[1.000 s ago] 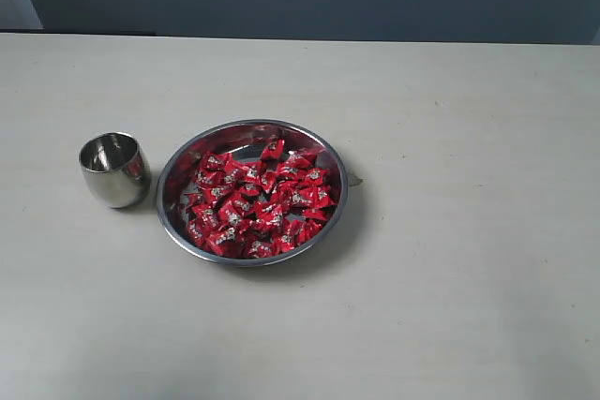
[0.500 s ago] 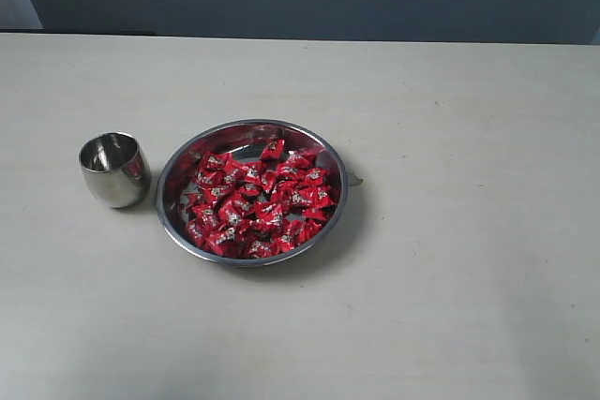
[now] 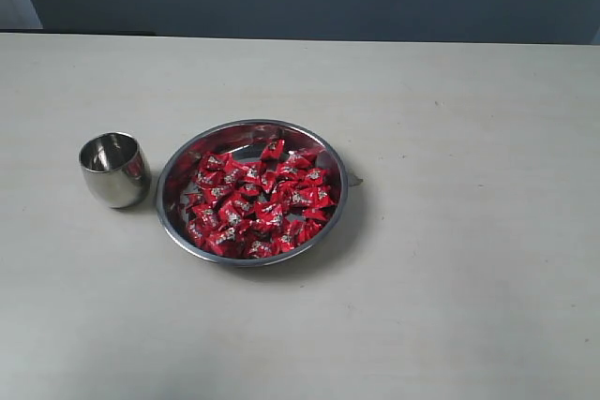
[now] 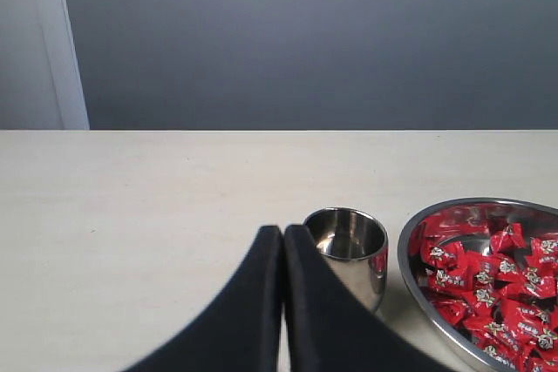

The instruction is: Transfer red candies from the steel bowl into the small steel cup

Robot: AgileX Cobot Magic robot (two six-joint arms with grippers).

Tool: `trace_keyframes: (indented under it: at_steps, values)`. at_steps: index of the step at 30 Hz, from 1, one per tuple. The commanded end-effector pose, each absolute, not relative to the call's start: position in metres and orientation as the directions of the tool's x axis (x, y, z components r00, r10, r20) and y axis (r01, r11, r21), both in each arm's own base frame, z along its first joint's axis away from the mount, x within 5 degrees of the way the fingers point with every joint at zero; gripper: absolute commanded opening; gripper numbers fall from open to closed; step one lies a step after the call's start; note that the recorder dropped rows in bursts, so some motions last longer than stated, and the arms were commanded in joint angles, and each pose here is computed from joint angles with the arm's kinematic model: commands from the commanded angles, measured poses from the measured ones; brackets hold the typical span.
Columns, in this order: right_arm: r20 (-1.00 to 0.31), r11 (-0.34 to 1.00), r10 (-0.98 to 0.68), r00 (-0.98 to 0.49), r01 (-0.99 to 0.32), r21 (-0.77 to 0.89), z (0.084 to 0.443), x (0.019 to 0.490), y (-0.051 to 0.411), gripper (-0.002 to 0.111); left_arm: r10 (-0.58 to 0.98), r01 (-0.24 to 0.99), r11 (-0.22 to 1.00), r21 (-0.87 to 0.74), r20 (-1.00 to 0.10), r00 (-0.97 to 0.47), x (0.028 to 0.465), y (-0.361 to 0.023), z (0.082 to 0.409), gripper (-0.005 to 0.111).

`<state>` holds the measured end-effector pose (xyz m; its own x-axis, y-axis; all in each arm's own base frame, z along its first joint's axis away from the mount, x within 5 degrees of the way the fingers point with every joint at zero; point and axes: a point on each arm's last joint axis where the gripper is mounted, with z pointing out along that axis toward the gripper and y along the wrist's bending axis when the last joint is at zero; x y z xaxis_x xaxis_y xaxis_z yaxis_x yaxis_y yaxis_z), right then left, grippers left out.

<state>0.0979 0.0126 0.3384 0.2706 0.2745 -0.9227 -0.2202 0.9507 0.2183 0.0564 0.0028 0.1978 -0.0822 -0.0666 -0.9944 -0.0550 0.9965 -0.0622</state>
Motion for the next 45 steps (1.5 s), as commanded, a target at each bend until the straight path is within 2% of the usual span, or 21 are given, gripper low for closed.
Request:
trace_keyframes:
  at_steps: [1,7,12,14,20,26,29,31,33,34,35,37,39,40,42,43,45]
  values:
    - [-0.971,0.971,0.168,0.17,-0.201,0.133,0.372,0.156,0.013,0.0,-0.07,-0.049,0.997,-0.067,-0.995,-0.073,0.056,0.003,0.198,0.0]
    - [-0.995,0.943,0.072,-0.066,-0.321,0.089,0.378,0.257,0.034,0.0,-0.07,-0.049,0.997,-0.067,-0.995,-0.073,0.056,0.003,0.198,0.0]
    - [-0.957,0.87,-0.068,-0.283,-0.486,0.082,0.34,0.324,0.084,0.0,-0.07,-0.049,0.997,-0.067,-0.995,-0.073,0.056,0.003,0.198,0.0]
    - [-0.928,0.82,-0.068,-0.365,-0.551,0.156,0.322,0.345,0.109,0.0,-0.07,-0.049,0.997,-0.067,-0.995,-0.073,0.056,0.003,0.198,0.0]
    - [-0.862,0.663,-0.148,-0.486,-0.695,0.278,0.268,0.374,0.176,0.0,-0.07,-0.049,0.997,-0.067,-0.995,-0.073,0.056,0.003,0.198,0.0]
    - [-0.81,0.617,-0.207,-0.548,-0.716,0.326,0.224,0.384,0.217,0.0,-0.07,-0.049,0.997,-0.067,-0.995,-0.073,0.056,0.003,0.198,0.0]
    - [-0.824,0.732,-0.228,-0.519,-0.65,0.206,0.206,0.398,0.215,0.011,-0.07,-0.049,0.997,-0.067,-0.995,-0.073,0.056,0.003,0.198,0.0]
    - [-0.861,0.874,-0.232,-0.452,-0.485,0.019,0.213,0.413,0.197,0.016,-0.07,-0.049,0.997,-0.067,-0.995,-0.073,0.056,0.003,0.198,0.0]
    - [-0.888,0.957,-0.27,-0.372,-0.206,-0.204,0.229,0.426,0.169,0.016,-0.07,-0.049,0.997,-0.067,-0.995,-0.073,0.056,0.003,0.198,0.0]
    - [-0.881,0.952,-0.305,-0.362,-0.148,-0.269,0.235,0.429,0.16,0.016,-0.07,-0.049,0.997,-0.067,-0.995,-0.073,0.056,0.003,0.198,0.0]
    - [-0.859,0.96,-0.279,-0.429,-0.124,-0.25,0.236,0.429,0.153,0.016,-0.07,-0.049,0.997,-0.067,-0.995,-0.073,0.056,0.003,0.198,0.0]
    - [-0.776,0.963,-0.27,-0.57,-0.172,-0.209,0.229,0.422,0.152,0.016,-0.07,-0.049,0.997,-0.067,-0.995,-0.073,0.056,0.003,0.198,0.0]
    - [-0.62,0.94,-0.337,-0.709,-0.29,-0.179,0.219,0.409,0.16,0.016,-0.07,-0.049,0.997,-0.067,-0.995,-0.073,0.056,0.003,0.198,0.0]
    - [-0.521,0.912,-0.395,-0.757,-0.391,-0.124,0.213,0.4,0.167,0.016,-0.07,-0.049,0.997,-0.067,-0.995,-0.073,0.056,0.003,0.198,0.0]
    - [-0.381,0.824,-0.495,-0.781,-0.561,0.08,0.208,0.383,0.185,0.016,-0.07,-0.049,0.997,-0.067,-0.995,-0.073,0.056,0.003,0.198,0.0]
    - [-0.376,0.772,-0.522,-0.766,-0.611,0.174,0.208,0.375,0.198,0.016,-0.07,-0.049,0.997,-0.067,-0.995,-0.073,0.056,0.003,0.198,0.0]
    - [-0.407,0.686,-0.575,-0.71,-0.689,0.233,0.211,0.364,0.219,0.018,-0.07,-0.049,0.997,-0.067,-0.995,-0.073,0.056,0.003,0.198,0.0]
